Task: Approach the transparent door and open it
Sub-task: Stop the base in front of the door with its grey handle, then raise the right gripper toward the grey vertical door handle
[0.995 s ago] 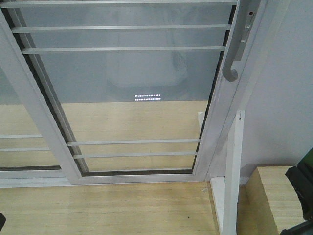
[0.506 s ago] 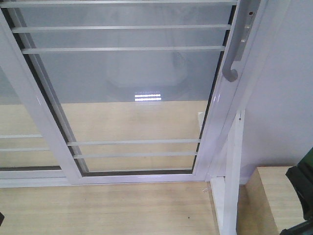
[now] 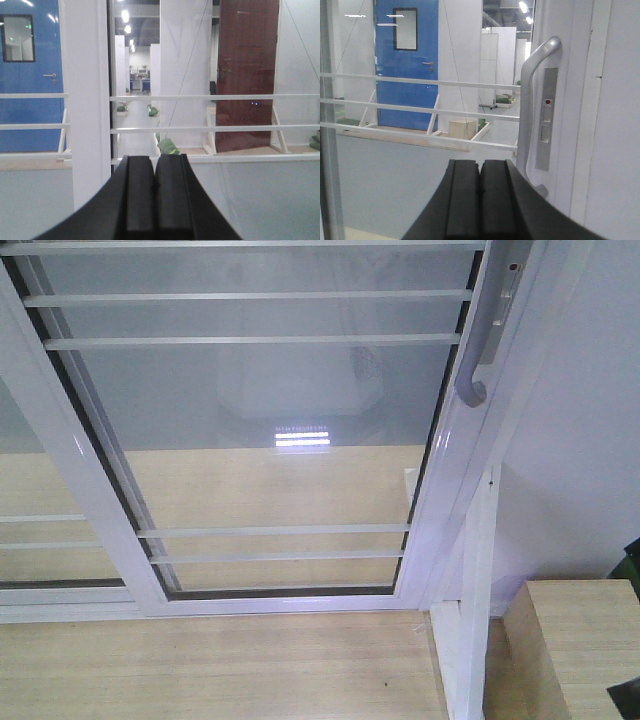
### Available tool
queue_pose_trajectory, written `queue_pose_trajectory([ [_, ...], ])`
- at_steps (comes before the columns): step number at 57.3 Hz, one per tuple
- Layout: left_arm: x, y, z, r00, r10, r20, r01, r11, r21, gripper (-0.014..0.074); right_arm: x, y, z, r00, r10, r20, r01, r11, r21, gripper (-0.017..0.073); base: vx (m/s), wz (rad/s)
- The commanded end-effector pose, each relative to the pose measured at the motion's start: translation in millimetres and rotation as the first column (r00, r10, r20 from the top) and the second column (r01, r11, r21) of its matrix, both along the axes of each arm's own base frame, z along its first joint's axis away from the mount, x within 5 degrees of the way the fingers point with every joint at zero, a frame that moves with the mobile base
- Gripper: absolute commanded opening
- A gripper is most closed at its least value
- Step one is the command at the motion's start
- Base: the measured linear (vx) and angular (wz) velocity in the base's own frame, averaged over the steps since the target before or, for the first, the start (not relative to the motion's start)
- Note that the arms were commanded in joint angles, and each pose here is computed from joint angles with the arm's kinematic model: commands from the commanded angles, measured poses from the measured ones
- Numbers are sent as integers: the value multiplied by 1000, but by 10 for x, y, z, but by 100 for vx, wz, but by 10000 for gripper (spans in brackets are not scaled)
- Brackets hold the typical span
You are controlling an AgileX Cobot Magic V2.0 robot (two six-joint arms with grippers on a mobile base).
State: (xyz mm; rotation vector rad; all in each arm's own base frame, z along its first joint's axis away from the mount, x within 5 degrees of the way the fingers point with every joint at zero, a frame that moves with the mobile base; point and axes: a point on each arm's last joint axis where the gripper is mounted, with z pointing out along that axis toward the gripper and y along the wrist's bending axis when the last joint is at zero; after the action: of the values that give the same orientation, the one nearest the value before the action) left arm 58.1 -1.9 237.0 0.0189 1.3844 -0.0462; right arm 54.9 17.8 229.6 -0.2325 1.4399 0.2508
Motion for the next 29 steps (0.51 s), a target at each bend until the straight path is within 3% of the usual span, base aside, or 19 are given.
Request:
queue_pose_trajectory([
  [1,66,5,410,998,7,62,-6,1000,-22,-6,42,4,389,998,-14,65,12,1000,19,-1,0,0],
  [12,593,-25,946,999,7,-43,-8,1000,-16,-6,460,137,928,1000,-14,-18,14,1000,-23,-1,0,0],
  [16,886,-41,1081,996,9,-86,-10,1000,-12,-6,730,223,1072,998,-18,-59,14,998,-67,-1,0,0],
  [29,1650,-76,1104,988,22,-154,-24,1000,-16,-6,1621,461,1199,991,-47,-124,31,991,-130,-1,0,0],
])
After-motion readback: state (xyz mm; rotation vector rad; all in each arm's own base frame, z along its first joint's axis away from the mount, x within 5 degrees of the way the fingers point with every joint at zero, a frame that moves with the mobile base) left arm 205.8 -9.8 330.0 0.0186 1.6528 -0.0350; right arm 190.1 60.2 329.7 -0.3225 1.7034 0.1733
